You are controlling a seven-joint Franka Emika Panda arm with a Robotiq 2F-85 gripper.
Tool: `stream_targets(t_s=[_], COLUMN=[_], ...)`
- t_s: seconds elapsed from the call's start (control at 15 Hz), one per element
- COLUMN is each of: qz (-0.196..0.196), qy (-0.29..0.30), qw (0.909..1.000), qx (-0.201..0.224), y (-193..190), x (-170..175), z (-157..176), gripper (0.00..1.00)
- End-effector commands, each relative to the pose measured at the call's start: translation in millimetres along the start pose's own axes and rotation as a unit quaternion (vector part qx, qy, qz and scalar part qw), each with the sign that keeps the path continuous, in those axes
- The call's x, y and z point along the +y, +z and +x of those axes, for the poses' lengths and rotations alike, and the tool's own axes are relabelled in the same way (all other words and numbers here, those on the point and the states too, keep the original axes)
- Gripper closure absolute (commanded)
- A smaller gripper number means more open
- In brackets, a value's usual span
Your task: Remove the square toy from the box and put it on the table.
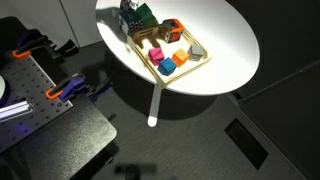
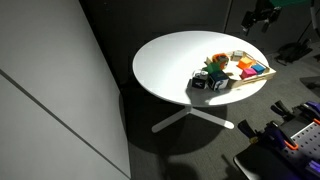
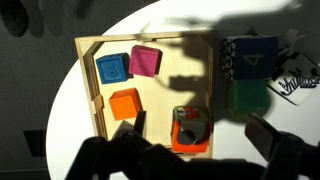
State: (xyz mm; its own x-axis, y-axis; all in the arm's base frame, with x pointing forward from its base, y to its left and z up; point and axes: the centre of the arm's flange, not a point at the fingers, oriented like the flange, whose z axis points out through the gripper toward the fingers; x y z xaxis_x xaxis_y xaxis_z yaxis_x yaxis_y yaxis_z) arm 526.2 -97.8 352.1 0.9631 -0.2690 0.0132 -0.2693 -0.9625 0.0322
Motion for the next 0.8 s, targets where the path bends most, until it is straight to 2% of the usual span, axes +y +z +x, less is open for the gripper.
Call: stream_targets(t_s=[0.0,0.73], qz=[0.002,-0.003], qy=[0.007,0.013], qw=[1.0000,0.9996], qx=[-0.003,-0.023], y=[3,31], x=[3,0], z=[4,63], gripper=[0.00,0.00])
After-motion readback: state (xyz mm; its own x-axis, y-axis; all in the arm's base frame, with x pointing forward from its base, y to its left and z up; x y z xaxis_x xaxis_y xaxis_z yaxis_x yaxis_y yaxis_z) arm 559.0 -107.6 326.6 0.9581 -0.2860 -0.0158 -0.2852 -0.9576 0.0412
